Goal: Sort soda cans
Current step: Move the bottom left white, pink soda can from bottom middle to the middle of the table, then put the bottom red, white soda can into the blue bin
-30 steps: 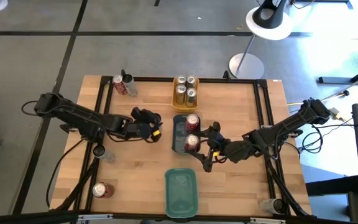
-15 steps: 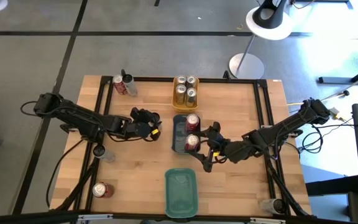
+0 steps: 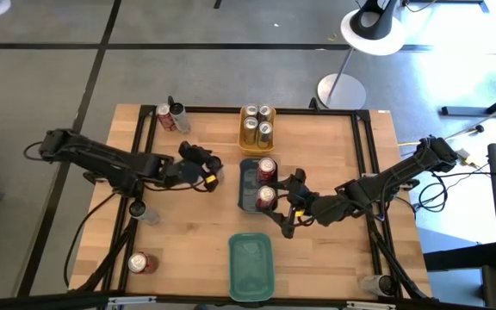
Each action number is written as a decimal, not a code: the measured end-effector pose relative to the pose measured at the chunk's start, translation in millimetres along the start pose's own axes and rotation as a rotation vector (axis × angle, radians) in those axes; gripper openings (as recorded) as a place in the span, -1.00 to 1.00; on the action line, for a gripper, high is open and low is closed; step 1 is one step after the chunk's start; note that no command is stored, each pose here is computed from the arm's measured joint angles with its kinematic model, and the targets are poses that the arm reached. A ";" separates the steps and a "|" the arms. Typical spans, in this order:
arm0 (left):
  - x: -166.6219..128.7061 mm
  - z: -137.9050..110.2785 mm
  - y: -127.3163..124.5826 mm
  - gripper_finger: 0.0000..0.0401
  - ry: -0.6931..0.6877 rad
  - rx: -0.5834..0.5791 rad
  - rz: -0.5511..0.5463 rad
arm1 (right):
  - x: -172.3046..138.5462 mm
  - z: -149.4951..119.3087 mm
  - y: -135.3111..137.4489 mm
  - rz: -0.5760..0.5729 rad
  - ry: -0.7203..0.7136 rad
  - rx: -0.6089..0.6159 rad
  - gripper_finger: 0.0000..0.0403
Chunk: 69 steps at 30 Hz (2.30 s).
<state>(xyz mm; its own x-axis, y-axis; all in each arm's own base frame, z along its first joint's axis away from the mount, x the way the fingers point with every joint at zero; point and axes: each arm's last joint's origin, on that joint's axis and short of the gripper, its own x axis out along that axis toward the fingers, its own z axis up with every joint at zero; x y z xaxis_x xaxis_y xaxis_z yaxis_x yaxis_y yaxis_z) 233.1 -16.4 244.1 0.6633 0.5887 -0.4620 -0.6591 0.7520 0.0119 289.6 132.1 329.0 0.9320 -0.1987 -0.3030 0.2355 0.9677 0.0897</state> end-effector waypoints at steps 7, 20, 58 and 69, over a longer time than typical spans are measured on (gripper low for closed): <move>-40.2 26.2 12.6 0.50 -0.058 0.028 -0.083 | 2.4 -4.7 -0.1 -0.015 0.027 -0.005 0.81; -57.9 39.5 26.8 0.53 -0.130 0.007 -0.159 | 18.5 -20.9 6.9 -0.043 0.069 -0.036 0.81; -145.6 49.2 -41.7 0.96 -0.226 -0.013 -1.006 | 19.0 -21.4 7.4 -0.044 0.069 0.048 0.81; -110.0 71.6 -48.3 0.96 -0.294 0.192 -0.752 | 18.9 -19.8 7.9 -0.039 0.056 0.056 0.81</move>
<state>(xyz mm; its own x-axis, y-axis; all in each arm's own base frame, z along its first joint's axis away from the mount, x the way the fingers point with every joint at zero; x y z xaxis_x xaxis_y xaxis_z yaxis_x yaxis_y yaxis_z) 217.3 -96.2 357.8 0.9859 -0.0583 -0.1568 0.0519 0.9976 -0.0448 303.6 139.1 305.1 0.9053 -0.2254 -0.3600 0.2875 0.9491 0.1289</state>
